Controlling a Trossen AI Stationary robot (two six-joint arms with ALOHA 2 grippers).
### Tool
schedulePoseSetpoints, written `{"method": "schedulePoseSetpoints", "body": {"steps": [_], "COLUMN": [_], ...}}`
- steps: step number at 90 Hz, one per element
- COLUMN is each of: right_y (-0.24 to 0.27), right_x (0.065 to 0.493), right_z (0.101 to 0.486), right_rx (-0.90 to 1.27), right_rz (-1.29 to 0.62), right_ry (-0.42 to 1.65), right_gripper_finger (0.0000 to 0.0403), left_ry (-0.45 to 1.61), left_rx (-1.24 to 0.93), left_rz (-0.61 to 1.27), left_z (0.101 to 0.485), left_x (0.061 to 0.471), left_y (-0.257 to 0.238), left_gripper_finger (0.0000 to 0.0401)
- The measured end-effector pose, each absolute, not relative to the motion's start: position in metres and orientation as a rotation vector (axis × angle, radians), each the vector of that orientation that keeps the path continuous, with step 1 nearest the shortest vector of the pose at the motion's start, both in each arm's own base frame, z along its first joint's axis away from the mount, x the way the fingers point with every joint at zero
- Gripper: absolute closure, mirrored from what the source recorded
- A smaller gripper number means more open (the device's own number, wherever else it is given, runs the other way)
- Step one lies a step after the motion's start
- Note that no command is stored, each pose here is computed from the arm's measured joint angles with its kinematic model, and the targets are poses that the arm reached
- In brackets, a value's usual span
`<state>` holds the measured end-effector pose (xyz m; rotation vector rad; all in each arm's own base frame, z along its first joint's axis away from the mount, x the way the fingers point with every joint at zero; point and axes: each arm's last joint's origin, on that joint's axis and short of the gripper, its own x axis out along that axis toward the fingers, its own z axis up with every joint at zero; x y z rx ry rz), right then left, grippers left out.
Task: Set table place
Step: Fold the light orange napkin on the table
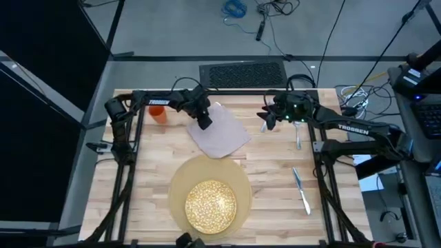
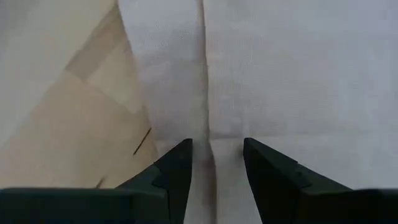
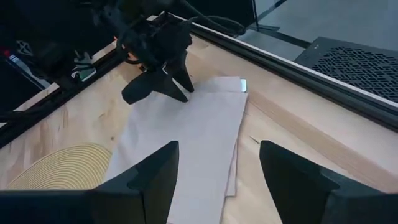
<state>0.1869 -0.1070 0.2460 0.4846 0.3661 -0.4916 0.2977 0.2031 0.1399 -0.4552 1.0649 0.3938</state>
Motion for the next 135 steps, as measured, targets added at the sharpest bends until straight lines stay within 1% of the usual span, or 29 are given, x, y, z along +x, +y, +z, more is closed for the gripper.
{"method": "schedulePoseSetpoints", "body": {"steps": [24,32,42,55,60,84,94,120,135], "right_y": [-0.107,-0.107,-0.107,-0.107,-0.107,-0.107,-0.107,-0.107,-0.107], "right_x": [0.187,0.187,0.187,0.187,0.187,0.187,0.187,0.187,0.187], "right_z": [0.246,0.246,0.246,0.246,0.246,0.246,0.246,0.246,0.246], "right_rx": [0.484,0.484,0.482,0.469,0.465,0.453,0.452,0.453,0.454], "right_rz": [-0.492,-0.493,-0.499,-0.496,-0.495,-0.497,-0.497,-0.496,-0.497], "right_ry": [0.367,0.367,0.366,0.369,0.371,0.373,0.372,0.372,0.373], "right_gripper_finger": [0.0193,0.0193,0.0193,0.0193,0.0193,0.0193,0.0193,0.0193,0.0193], "left_ry": [1.082,1.090,1.093,1.087,1.078,1.020,1.029,1.139,1.123], "left_rx": [-0.433,-0.417,-0.403,-0.367,-0.361,-0.332,-0.326,-0.319,-0.267], "left_rz": [0.361,0.353,0.348,0.332,0.336,0.354,0.369,0.424,0.496], "left_z": [0.139,0.139,0.139,0.141,0.143,0.166,0.172,0.169,0.170], "left_x": [0.298,0.298,0.298,0.298,0.298,0.298,0.295,0.287,0.288], "left_y": [0.201,0.200,0.200,0.201,0.201,0.200,0.199,0.196,0.200], "left_gripper_finger": [0.0272,0.0281,0.0316,0.0383,0.0394,0.0400,0.0400,0.0400,0.0400]}}
